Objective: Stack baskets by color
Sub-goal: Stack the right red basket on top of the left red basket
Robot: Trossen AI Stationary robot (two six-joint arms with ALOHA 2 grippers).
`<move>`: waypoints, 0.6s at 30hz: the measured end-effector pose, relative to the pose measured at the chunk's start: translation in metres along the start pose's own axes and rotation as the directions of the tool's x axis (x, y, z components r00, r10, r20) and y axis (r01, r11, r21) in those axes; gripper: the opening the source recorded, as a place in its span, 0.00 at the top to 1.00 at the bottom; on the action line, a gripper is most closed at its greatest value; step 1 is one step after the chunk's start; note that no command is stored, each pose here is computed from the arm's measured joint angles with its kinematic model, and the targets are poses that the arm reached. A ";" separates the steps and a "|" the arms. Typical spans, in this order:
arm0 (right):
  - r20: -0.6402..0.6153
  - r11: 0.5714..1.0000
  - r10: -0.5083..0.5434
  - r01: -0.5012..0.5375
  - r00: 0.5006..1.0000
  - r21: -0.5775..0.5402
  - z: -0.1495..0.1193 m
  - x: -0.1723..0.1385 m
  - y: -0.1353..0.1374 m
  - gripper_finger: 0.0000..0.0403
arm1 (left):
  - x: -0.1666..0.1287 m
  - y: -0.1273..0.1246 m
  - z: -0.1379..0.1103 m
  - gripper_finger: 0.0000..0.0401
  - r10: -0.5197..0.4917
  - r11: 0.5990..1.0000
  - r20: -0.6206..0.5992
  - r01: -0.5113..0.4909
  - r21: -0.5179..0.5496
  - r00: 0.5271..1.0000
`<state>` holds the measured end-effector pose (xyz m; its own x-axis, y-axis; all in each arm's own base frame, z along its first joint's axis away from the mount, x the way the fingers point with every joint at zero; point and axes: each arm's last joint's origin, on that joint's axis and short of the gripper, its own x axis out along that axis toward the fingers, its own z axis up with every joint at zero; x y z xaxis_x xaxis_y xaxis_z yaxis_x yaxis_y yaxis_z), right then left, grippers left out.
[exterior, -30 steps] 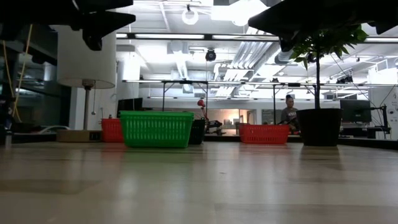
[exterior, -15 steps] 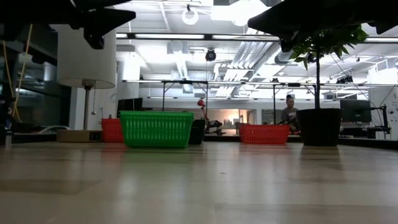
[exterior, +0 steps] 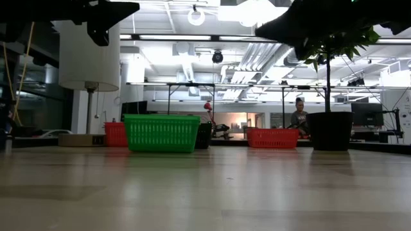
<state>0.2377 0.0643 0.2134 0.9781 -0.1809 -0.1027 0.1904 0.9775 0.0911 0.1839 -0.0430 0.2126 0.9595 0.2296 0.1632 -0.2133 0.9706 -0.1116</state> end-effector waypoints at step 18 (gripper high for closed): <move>-0.495 0.826 -0.561 0.407 0.664 -0.390 0.017 0.064 -0.078 0.63 | 0.000 0.000 -0.001 0.54 0.000 1.000 -0.011 0.000 -0.002 1.000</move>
<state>0.2872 -0.0256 0.2166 0.5010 -0.6146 -0.6093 0.5223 0.7761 -0.3533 0.1843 -0.0432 0.2112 0.9616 0.2285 0.1521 -0.2127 0.9705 -0.1135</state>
